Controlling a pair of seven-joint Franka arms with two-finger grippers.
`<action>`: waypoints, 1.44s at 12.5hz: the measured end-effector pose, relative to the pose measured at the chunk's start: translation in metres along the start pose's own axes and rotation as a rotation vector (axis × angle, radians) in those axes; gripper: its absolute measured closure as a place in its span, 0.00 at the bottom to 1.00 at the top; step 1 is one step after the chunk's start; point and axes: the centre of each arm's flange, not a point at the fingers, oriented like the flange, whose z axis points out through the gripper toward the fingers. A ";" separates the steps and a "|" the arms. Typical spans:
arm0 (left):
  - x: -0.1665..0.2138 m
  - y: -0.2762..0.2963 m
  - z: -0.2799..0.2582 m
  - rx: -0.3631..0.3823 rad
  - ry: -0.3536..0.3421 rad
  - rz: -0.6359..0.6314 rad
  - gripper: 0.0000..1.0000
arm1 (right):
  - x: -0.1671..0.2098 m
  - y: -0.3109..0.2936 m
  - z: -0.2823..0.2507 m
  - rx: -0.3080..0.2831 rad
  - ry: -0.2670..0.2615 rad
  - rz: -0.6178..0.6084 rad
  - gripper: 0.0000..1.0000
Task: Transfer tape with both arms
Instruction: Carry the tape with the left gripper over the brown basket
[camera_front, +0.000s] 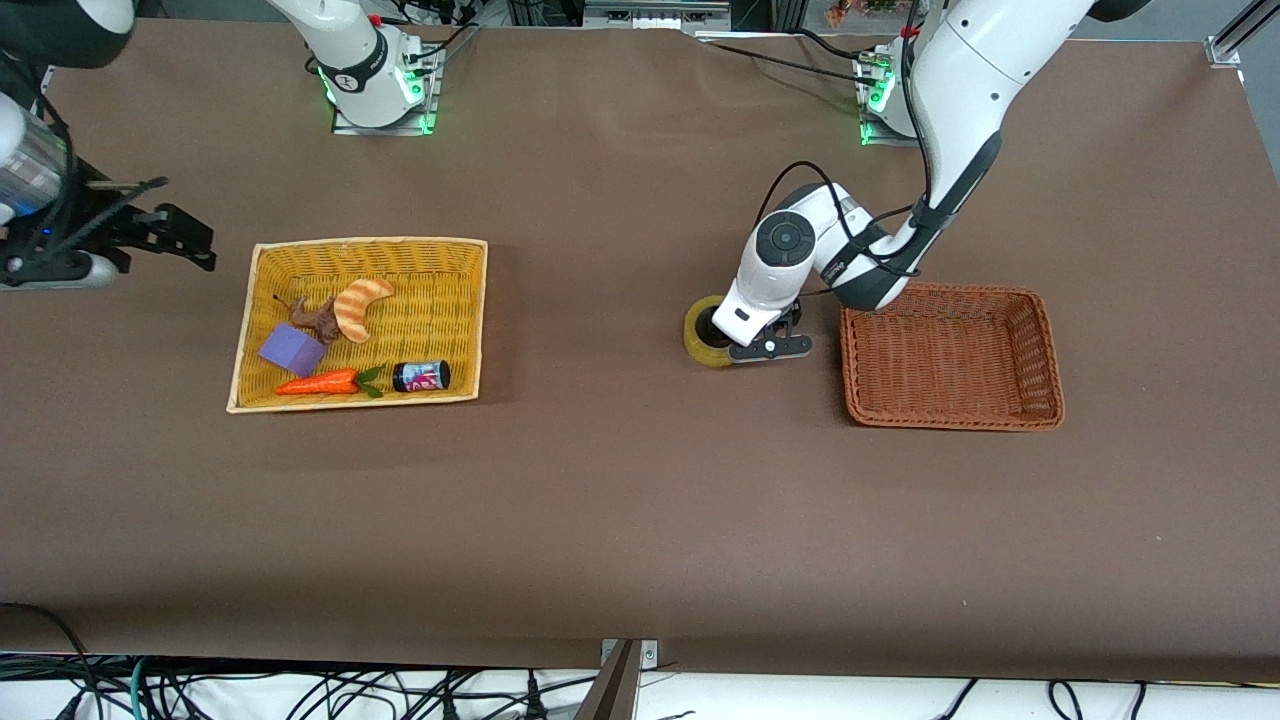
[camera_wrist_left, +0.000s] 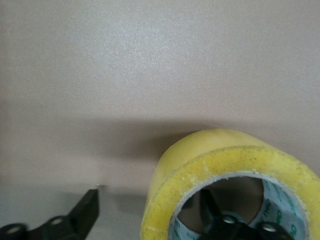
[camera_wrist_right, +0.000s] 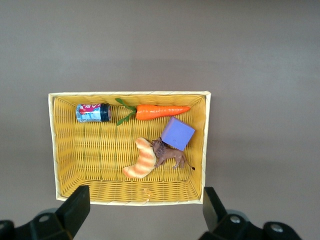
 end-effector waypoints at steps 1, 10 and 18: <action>0.000 0.000 -0.001 -0.003 0.002 -0.005 0.32 | -0.002 0.003 -0.006 0.013 -0.001 0.009 0.00; 0.042 -0.004 -0.063 0.078 -0.079 -0.002 0.78 | -0.007 0.018 -0.008 0.078 -0.038 0.055 0.00; 0.149 -0.195 -0.154 0.171 -0.160 0.299 0.78 | -0.007 0.016 -0.008 0.081 -0.038 0.054 0.00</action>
